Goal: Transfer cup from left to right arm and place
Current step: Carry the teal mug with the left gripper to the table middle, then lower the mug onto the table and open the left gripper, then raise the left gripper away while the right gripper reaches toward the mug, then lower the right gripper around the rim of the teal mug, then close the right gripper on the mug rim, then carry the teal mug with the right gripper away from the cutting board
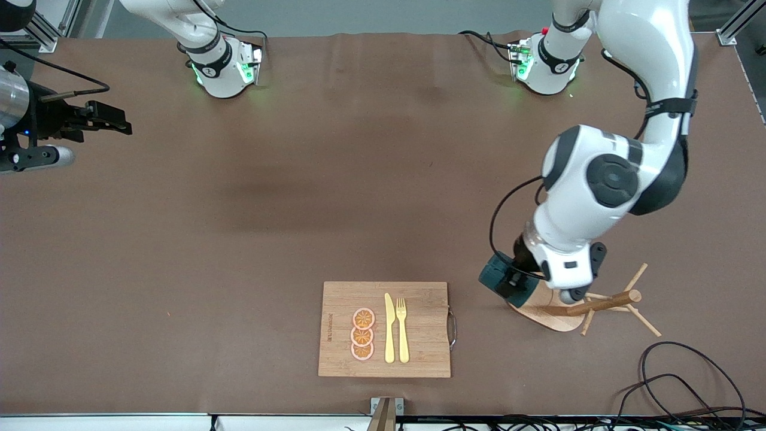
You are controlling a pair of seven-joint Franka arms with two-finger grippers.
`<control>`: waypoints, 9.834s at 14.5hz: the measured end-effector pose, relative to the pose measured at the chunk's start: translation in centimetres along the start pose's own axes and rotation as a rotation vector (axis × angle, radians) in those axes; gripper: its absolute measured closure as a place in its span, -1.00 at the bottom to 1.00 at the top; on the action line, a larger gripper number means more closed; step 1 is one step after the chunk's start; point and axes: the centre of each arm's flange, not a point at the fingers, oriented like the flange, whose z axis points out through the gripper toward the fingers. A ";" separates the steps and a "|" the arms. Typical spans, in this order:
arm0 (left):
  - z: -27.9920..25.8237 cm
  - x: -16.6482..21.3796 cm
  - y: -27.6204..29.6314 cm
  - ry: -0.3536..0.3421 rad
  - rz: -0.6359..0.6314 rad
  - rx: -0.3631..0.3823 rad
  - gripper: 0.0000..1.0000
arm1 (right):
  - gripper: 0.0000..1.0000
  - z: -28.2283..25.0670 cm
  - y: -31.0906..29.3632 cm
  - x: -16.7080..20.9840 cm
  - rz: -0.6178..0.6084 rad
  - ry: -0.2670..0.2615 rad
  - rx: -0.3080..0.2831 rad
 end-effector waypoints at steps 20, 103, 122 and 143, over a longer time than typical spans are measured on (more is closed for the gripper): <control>16.0 -35.4 1.3 0.754 0.354 -0.043 -0.61 | -1.00 -1.9 -0.4 2.0 -0.012 0.175 -0.061; -23.6 12.8 -20.8 -0.158 0.756 0.117 -1.00 | -1.00 33.1 -41.9 16.8 0.088 0.438 -0.045; -23.5 13.5 -21.2 -0.158 0.743 0.121 -1.00 | 0.89 37.9 -43.8 17.0 0.066 0.443 -0.048; -23.6 13.8 -21.5 -0.157 0.736 0.121 -1.00 | 0.90 30.4 -16.7 17.0 -0.508 0.305 -0.263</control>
